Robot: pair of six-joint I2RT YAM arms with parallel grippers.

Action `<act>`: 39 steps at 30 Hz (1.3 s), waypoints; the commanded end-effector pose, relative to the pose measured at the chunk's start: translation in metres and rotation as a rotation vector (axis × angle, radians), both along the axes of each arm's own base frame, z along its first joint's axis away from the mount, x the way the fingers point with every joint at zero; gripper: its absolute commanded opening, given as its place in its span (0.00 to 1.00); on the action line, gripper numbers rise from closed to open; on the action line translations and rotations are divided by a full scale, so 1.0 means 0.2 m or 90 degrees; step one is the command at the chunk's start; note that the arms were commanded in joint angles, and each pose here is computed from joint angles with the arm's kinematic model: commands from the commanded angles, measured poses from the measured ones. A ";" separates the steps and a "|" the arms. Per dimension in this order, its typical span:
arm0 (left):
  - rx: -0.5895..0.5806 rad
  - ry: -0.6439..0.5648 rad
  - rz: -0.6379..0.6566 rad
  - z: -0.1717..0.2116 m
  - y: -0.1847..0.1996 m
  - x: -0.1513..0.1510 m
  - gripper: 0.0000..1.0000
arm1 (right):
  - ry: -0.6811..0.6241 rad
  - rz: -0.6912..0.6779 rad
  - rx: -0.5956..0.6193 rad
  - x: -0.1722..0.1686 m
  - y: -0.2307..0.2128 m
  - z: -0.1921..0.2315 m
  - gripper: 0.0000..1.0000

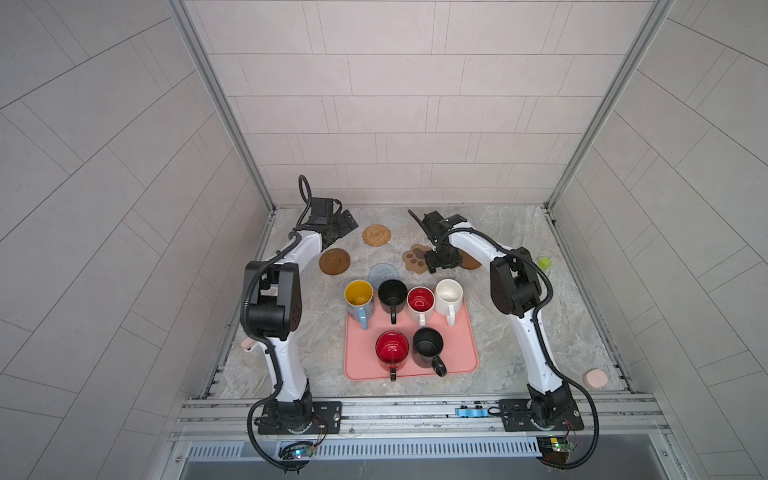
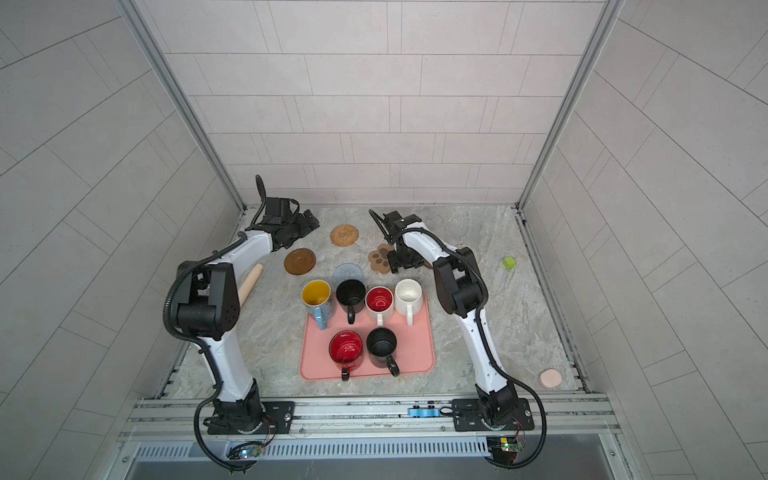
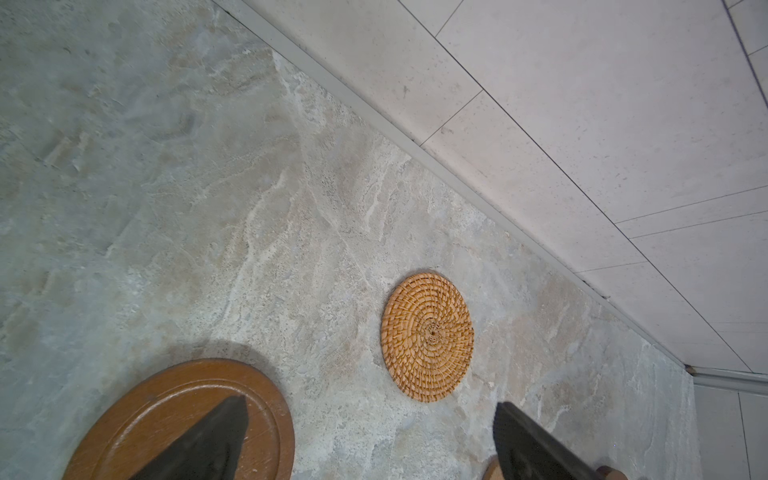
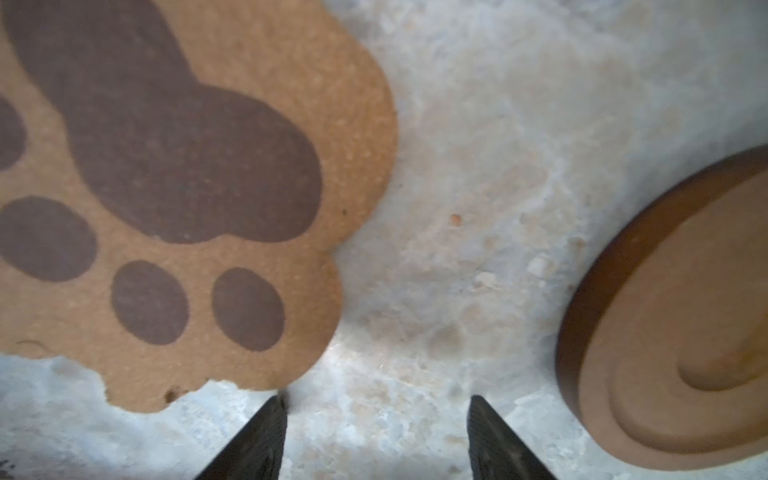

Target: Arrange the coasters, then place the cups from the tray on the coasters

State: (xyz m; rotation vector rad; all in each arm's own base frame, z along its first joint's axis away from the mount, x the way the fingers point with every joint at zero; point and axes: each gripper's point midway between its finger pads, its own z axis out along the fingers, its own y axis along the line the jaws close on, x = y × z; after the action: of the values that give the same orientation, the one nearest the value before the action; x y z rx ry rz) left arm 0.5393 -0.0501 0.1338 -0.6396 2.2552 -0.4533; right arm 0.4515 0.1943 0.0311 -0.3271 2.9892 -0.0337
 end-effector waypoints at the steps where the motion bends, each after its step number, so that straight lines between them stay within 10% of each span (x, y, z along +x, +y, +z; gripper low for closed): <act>1: 0.001 -0.025 0.008 0.10 0.01 0.00 1.00 | -0.030 0.018 0.032 0.00 0.10 0.15 0.72; 39: 0.002 -0.020 0.006 0.10 0.01 -0.02 1.00 | 0.002 -0.033 0.001 -0.06 0.32 -0.05 0.60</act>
State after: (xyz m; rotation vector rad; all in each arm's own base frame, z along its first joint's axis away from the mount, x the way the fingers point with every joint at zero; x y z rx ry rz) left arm 0.5383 -0.0500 0.1377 -0.6383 2.2512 -0.4546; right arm 0.4374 0.2628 0.0297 -0.2945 2.9914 0.0328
